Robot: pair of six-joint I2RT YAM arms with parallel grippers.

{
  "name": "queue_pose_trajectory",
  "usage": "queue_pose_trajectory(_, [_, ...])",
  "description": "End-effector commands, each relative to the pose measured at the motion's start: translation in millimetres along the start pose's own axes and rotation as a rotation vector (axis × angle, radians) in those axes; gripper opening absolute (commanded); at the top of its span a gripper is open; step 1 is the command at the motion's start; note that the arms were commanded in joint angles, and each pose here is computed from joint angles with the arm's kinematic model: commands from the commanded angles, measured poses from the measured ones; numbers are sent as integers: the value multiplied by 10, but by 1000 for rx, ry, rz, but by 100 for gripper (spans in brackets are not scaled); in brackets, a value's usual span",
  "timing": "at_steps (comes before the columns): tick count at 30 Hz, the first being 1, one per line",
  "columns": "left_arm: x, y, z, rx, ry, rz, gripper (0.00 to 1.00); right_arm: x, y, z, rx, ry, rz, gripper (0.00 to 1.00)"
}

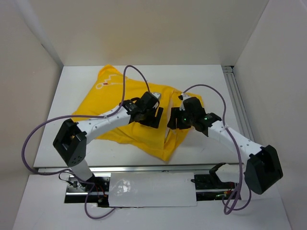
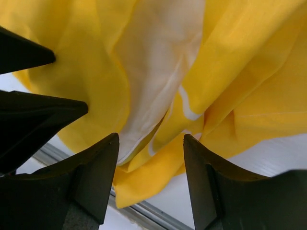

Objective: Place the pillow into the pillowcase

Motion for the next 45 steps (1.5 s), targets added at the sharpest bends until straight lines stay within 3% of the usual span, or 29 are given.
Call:
queue_pose_trajectory(1, [-59,-71,-55,28,-10,24,81,-175,-2,59,-52,6,79,64])
queue_pose_trajectory(5, [-221,-103,15,26,36,60,73,-321,-11,94,-83,27,101,38])
queue_pose_trajectory(6, [-290,-101,32,26,45,54,72,-332,10,59,-81,8,82,28])
queue_pose_trajectory(7, [-320,-96,46,25,53,50,67,-337,17,41,-80,-4,77,0])
queue_pose_trajectory(8, [-355,-91,62,25,63,45,65,-340,57,41,-73,-4,54,0])
queue_pose_trajectory(12, [-482,-87,63,32,74,14,60,-36,269,-256,12,-87,-151,0])
queue_pose_trajectory(16, [-648,-59,-103,34,67,18,56,535,618,-624,141,-224,-480,0])
queue_pose_trajectory(22, [-741,-169,-332,27,55,86,51,927,772,-858,229,-331,-677,0])
queue_pose_trajectory(28, [-841,-236,-405,81,63,82,49,876,501,-890,162,-358,-579,0])
queue_pose_trajectory(34, [-329,-138,-522,92,-45,44,51,406,-42,-566,-24,-231,-311,0])
queue_pose_trajectory(36, [-99,-32,-562,105,-85,-1,55,256,-194,-479,-59,-163,-212,7])
queue_pose_trajectory(37, [137,0,-601,119,-136,-20,58,218,-261,-447,-84,-140,-170,21])
queue_pose_trajectory(42, [702,351,-657,225,-259,-63,60,168,-470,-317,-120,-72,55,23])
queue_pose_trajectory(43, [757,338,-661,226,-277,-38,60,194,-477,-307,-122,-73,72,30])
queue_pose_trajectory(45, [837,319,-658,203,-294,2,62,240,-481,-291,-103,-57,86,55])
Point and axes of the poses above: each gripper's point midway between its finger pads, its own x axis back along the fingers, its own y axis along the line the jaws close on, z = x × y, the point moved 9 cm from there along x, back along the fingers, and after that the axes turned 4 degrees about x, right-handed, at the moved point
